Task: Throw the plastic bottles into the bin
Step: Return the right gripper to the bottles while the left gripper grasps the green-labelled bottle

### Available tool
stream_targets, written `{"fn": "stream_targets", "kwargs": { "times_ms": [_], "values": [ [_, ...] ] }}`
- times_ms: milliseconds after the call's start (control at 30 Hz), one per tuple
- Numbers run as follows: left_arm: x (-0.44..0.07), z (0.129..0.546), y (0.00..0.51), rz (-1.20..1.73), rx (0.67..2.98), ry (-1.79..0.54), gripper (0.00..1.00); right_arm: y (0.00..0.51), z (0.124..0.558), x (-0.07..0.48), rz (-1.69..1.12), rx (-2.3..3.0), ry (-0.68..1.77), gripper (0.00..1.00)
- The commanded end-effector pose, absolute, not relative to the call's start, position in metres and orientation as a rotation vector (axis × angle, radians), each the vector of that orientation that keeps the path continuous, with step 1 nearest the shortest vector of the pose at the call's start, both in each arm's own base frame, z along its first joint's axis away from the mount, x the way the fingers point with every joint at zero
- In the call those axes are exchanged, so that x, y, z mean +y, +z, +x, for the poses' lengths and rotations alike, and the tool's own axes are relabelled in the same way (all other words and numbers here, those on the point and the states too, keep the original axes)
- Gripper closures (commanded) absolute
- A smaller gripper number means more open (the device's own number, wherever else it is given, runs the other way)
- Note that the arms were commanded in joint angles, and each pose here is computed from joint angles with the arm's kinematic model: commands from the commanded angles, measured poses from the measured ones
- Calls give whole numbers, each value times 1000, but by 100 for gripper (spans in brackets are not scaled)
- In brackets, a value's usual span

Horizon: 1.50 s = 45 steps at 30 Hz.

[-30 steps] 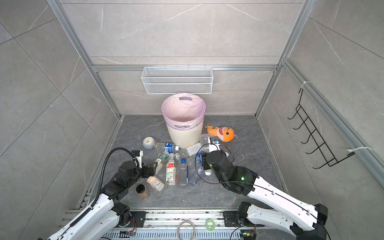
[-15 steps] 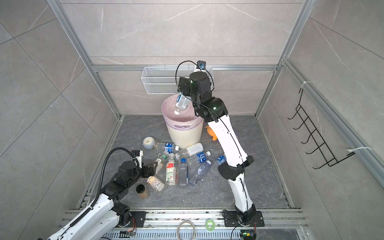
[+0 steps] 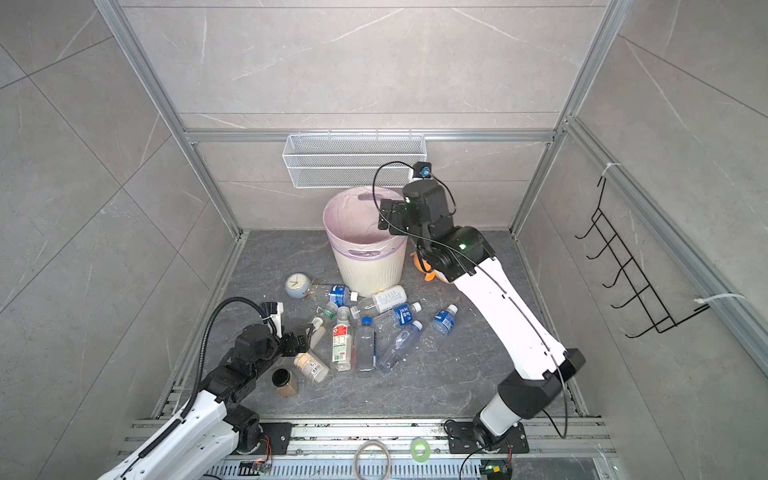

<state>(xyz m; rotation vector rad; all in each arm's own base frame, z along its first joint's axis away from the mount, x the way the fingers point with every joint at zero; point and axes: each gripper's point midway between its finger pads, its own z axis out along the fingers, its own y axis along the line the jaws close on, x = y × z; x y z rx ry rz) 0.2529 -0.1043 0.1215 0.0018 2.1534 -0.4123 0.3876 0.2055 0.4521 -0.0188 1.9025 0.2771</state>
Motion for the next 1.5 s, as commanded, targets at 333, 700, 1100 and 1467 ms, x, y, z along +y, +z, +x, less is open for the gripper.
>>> {"fn": "stream_targets", "kwargs": {
  "times_ms": [333,700,1100,1467],
  "values": [
    [-113,265,127,25,2179,-417,2,330,323,161,60,2124,253,1],
    [-138,280,109,140,2309,-450,7,234,281,137,69,2334,179,1],
    [-144,288,86,170,2411,-422,9,188,259,125,119,2419,172,1],
    [-140,294,74,143,2469,-360,16,178,258,128,134,2444,184,1]
  ]
}}
